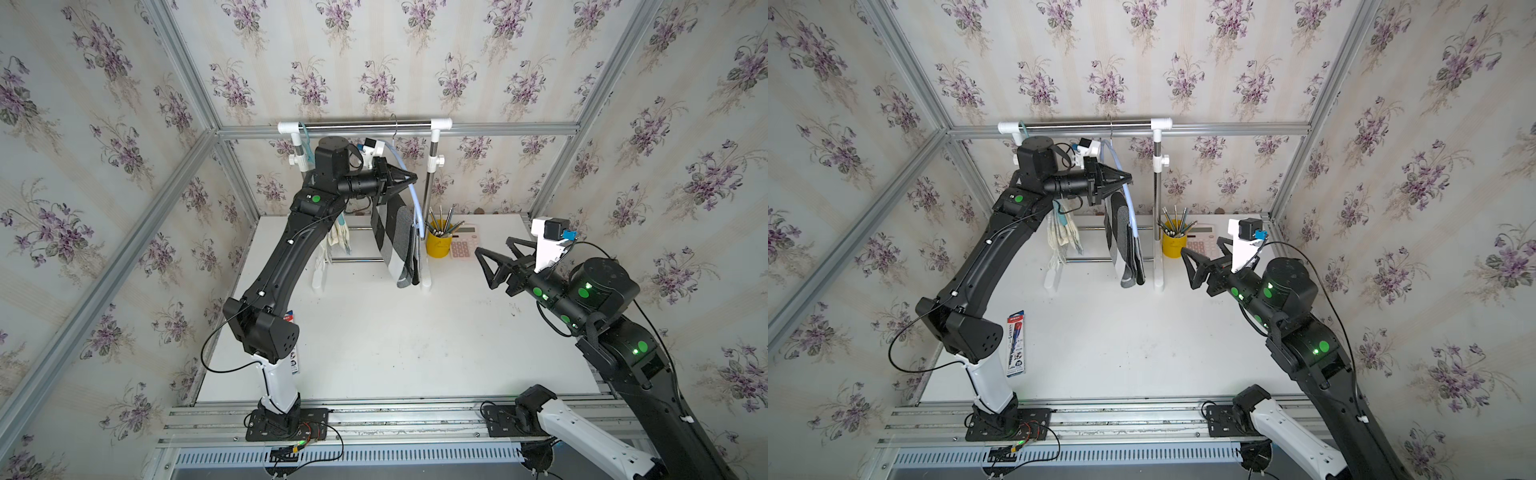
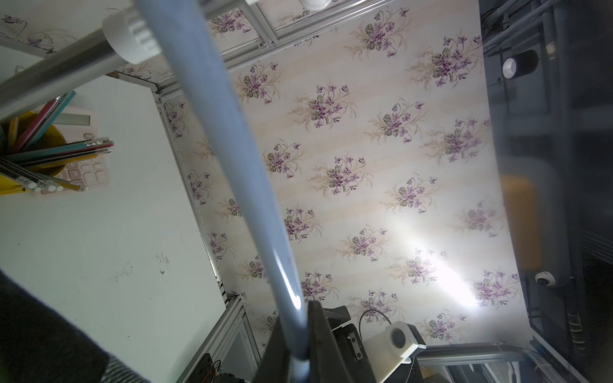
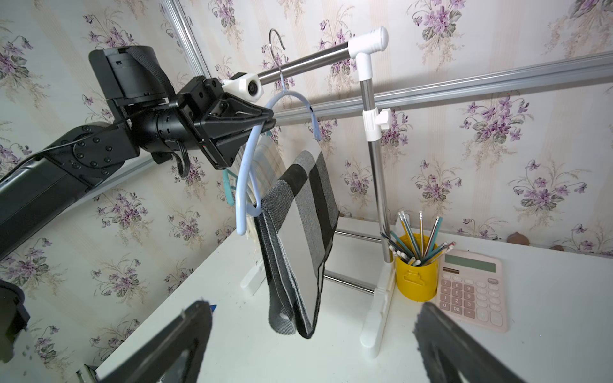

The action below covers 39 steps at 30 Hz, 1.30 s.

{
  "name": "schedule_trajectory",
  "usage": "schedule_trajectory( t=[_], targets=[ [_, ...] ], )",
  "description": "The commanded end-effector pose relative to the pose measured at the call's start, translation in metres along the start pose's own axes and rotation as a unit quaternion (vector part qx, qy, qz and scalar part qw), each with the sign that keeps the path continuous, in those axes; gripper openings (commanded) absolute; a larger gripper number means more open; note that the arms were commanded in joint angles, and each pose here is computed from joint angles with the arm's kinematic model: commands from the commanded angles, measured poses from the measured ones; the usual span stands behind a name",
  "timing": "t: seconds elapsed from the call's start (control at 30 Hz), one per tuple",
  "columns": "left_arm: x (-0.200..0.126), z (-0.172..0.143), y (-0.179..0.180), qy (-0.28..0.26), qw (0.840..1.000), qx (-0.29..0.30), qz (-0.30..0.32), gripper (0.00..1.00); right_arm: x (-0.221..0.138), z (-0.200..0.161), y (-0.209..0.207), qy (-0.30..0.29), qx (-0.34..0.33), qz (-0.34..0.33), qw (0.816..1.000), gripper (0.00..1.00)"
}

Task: Hang the scarf on the hanger
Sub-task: Place the hanger at the clothesline, then reset both arms

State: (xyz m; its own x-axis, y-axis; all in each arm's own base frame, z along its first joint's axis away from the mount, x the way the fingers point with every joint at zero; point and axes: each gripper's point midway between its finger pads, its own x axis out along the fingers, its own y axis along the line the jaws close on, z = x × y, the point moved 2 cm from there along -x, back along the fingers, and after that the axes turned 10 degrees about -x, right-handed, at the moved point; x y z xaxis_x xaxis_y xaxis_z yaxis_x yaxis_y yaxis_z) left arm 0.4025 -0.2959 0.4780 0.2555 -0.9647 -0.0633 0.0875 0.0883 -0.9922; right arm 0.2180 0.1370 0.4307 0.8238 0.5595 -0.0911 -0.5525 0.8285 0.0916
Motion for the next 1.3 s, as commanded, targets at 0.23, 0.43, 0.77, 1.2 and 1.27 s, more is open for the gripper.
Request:
schedule_trajectory(
  t=[0.23, 0.43, 0.77, 1.2, 1.27],
  targets=[
    [-0.007, 0.046, 0.008, -0.026, 1.0, 0.005, -0.008, 0.0, 0.01, -0.003, 0.005, 0.008, 0.015, 0.02, 1.0, 0.97],
    [-0.012, 0.058, 0.038, -0.039, 0.999, -0.014, 0.018, 0.0, 0.013, -0.009, 0.005, 0.015, 0.022, 0.022, 0.999, 0.96],
    [-0.06, 0.01, 0.101, -0.085, 0.977, 0.118, 0.153, 0.96, 0.036, -0.066, -0.026, 0.049, 0.024, -0.064, 0.996, 1.0],
    [-0.272, -0.053, 0.307, -0.345, 0.698, 0.251, 0.576, 0.96, 0.055, -0.233, -0.143, 0.046, -0.045, -0.321, 0.945, 1.0],
    [-0.286, -0.055, 0.312, -0.383, 0.662, 0.285, 0.577, 0.96, 0.053, -0.241, -0.161, 0.054, -0.058, -0.347, 0.935, 1.0]
  ],
)
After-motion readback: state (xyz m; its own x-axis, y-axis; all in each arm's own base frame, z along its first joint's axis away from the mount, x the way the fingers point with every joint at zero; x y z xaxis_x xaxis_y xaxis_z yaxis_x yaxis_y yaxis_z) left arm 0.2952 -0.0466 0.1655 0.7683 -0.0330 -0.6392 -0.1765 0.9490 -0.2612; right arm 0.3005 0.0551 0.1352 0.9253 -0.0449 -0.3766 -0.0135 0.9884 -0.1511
